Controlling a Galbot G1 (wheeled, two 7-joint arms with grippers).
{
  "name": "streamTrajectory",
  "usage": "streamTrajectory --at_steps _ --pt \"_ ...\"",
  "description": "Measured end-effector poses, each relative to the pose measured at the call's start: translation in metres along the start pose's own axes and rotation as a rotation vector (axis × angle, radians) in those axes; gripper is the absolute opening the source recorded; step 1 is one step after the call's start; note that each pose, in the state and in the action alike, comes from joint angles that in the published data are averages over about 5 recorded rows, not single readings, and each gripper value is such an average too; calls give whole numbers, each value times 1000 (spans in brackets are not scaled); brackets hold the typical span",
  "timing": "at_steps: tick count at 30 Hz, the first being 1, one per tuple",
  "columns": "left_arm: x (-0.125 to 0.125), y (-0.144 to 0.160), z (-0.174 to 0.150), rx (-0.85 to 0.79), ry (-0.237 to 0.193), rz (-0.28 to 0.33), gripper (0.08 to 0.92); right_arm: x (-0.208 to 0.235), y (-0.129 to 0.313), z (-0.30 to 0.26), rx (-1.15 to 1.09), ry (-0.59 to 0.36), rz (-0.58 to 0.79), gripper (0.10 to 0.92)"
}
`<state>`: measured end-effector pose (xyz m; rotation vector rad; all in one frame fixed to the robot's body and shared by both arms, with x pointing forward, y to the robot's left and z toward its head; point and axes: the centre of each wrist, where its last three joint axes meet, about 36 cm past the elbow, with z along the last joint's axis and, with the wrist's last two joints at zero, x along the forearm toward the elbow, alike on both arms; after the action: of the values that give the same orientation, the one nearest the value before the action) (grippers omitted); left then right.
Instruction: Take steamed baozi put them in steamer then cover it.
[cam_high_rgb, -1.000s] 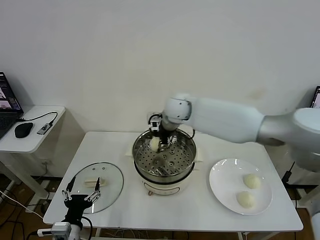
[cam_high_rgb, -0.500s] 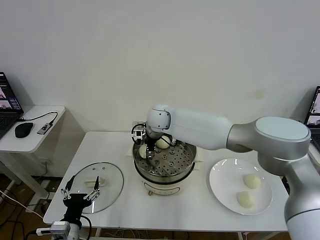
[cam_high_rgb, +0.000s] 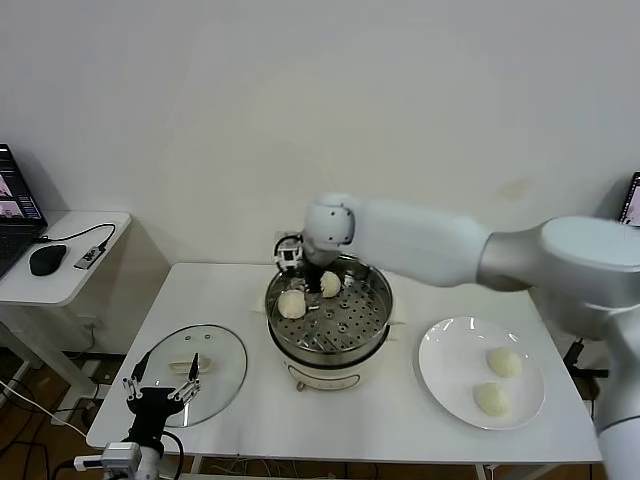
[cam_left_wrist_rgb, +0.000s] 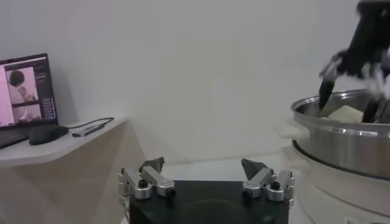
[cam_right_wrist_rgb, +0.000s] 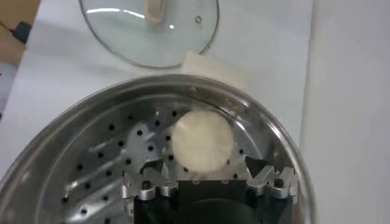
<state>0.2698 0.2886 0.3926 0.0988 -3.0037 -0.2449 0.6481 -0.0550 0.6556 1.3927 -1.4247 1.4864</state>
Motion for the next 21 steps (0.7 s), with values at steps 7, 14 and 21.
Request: streamTrajectory --at_steps 7,14,21 --pt "1 -4 1 3 5 9 823 38 34 65 16 32 -20 823" --pt "3 -6 4 -5 13 17 823 55 84 143 -16 62 -37 823" --pt "5 -9 7 -7 18 22 823 51 138 206 -43 92 -49 823"
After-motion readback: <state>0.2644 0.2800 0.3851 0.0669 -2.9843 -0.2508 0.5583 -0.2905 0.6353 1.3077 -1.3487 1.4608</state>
